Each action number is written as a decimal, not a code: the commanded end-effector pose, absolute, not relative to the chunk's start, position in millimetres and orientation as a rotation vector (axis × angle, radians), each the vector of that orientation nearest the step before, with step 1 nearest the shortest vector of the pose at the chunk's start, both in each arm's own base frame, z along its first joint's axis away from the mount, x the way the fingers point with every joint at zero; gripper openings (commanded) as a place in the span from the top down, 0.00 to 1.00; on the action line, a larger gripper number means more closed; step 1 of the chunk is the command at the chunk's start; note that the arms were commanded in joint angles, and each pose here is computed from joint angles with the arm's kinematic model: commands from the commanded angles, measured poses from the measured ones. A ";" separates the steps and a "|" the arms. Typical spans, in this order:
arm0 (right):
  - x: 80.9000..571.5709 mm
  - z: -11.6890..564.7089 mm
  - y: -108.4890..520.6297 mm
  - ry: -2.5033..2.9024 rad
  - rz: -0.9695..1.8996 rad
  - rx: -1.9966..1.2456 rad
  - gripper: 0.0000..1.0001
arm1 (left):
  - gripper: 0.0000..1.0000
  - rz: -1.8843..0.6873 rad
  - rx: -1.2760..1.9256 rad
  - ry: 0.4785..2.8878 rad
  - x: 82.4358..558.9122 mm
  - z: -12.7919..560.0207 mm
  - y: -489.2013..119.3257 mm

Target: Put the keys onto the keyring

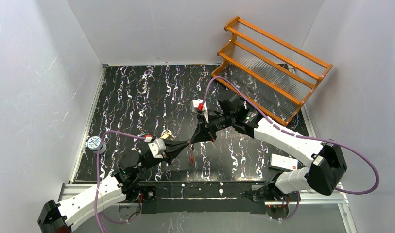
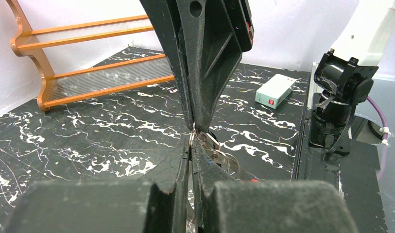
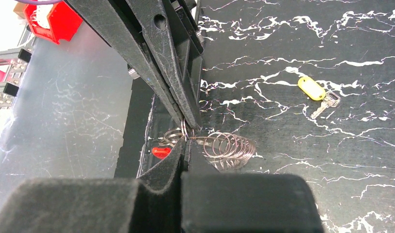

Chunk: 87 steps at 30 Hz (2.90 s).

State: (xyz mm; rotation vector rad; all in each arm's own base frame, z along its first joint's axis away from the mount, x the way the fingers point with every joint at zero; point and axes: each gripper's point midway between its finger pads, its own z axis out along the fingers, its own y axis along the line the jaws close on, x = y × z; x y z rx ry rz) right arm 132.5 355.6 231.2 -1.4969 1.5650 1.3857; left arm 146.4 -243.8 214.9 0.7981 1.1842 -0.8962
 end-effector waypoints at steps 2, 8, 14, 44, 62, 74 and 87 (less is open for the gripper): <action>135.1 252.1 354.1 1.498 1.347 -1.491 0.99 | 1.00 -0.906 0.780 1.110 144.6 237.6 -243.9; 136.2 238.9 351.1 1.543 1.331 -1.493 0.99 | 1.00 -0.908 0.780 1.104 144.1 239.7 -244.0; 137.4 228.6 352.0 1.571 1.333 -1.497 0.99 | 1.00 -0.907 0.780 1.105 144.4 240.0 -244.1; 134.4 248.8 343.5 1.345 1.256 -1.466 0.47 | 1.00 -0.908 0.781 1.105 143.9 239.2 -243.9; 133.6 241.6 359.2 1.313 1.367 -1.457 0.65 | 1.00 -0.909 0.783 1.103 143.6 239.7 -244.2; 131.1 229.4 362.0 1.338 1.411 -1.471 0.76 | 1.00 -0.908 0.780 1.102 143.8 239.8 -243.7; 136.0 223.2 358.4 1.370 1.347 -1.492 0.99 | 1.00 -0.900 0.781 1.112 144.8 238.3 -243.1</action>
